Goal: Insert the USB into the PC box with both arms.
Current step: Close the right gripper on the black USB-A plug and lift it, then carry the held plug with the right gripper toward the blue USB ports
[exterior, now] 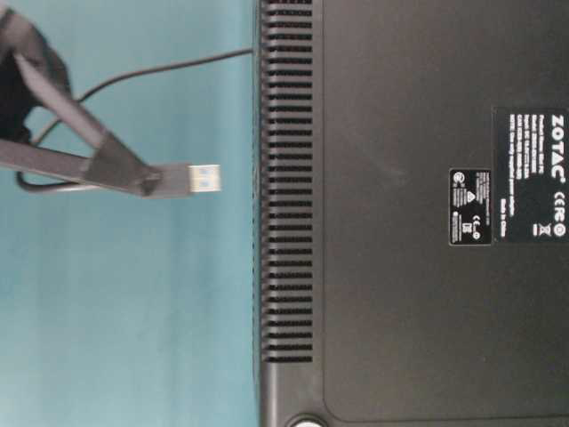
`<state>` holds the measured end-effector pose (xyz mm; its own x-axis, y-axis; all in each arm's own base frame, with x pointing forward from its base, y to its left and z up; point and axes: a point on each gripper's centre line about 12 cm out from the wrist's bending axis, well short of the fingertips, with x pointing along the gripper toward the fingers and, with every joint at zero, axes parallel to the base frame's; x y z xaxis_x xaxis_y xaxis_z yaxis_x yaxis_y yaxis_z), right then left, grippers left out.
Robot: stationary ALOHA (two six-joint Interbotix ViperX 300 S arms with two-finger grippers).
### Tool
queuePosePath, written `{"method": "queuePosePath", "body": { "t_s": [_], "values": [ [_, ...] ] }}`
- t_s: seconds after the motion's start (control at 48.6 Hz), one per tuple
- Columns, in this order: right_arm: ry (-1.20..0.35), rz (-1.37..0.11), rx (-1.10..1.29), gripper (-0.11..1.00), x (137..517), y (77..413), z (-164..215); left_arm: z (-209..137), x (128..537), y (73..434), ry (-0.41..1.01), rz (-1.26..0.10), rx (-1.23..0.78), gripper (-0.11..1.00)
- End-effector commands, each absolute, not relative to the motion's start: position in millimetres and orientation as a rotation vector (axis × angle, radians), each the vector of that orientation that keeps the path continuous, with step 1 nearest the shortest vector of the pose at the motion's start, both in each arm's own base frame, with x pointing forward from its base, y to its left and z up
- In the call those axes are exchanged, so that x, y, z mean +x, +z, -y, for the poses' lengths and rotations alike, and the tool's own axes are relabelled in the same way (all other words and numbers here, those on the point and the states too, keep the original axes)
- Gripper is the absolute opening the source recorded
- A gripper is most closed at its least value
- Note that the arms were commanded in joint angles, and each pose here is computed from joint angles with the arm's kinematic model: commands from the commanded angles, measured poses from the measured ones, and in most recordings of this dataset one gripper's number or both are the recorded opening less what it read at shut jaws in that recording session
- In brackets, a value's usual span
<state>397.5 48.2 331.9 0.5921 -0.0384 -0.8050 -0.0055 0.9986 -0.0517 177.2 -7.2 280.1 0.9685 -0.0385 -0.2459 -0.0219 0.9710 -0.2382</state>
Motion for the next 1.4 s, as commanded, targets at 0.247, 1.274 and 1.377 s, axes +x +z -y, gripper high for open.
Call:
{"method": "queuePosePath", "body": {
  "t_s": [0.247,1.274,1.377],
  "values": [
    [-0.012,-0.907,-0.05,0.09,397.0,329.7,-51.0,7.1,178.6,285.3,-0.01,-0.237,-0.242,0.0],
    [-0.062,-0.908,-0.026,0.09,395.7,322.3,-59.2,7.1,178.3,282.1,-0.009,-0.244,-0.245,0.0],
    [-0.059,-0.913,-0.025,0.09,394.6,320.0,-61.5,7.1,178.2,280.6,-0.009,-0.246,-0.244,0.0]
  ]
}}
